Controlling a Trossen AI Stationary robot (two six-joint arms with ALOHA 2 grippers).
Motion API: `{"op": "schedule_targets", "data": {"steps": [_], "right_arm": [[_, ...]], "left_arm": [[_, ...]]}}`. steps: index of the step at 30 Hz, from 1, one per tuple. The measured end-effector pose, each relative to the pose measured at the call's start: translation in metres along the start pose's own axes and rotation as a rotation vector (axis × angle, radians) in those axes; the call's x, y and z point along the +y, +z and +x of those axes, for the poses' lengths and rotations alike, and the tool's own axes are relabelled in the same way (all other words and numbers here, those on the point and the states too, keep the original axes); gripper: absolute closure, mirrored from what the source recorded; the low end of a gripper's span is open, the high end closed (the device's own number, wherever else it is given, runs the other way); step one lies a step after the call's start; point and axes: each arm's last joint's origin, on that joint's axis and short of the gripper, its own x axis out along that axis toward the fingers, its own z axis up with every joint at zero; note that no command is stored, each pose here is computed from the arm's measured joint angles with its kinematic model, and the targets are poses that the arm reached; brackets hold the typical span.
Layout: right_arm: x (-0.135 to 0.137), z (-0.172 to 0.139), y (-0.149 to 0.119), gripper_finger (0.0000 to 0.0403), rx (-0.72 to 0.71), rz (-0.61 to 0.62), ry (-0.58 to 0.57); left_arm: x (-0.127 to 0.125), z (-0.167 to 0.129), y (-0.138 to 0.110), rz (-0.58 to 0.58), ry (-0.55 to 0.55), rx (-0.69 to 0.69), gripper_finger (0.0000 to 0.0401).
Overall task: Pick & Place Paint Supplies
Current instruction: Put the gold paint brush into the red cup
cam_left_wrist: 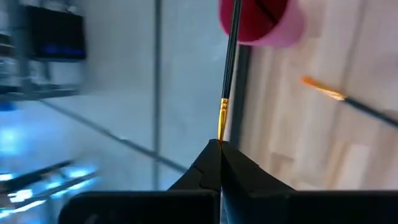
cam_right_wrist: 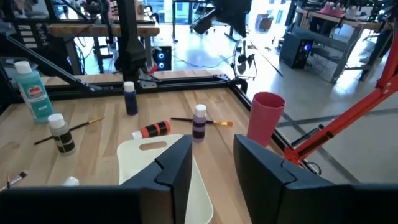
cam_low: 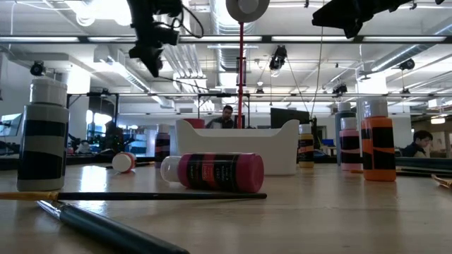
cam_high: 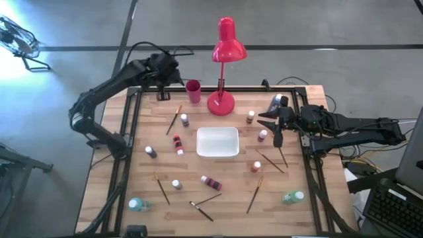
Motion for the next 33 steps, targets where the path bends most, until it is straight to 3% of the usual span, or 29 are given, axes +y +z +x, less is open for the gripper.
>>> {"op": "schedule_targets", "data": {"steps": [9,21,33], "right_arm": [[0.000,0.000,-0.001,0.0262,0.010,-0.002,0.000],[0.000,0.002,-0.007,0.0247,0.038,-0.008,0.000],[0.001,0.007,-0.010,0.0279,0.058,-0.012,-0.001]], "left_arm": [[-0.007,0.019,0.038,0.344,0.171,0.291,0.0401],[-0.015,0.042,0.051,0.497,0.158,0.379,0.0401],[-0.021,0.076,0.074,0.690,0.182,0.418,0.0401]]}}
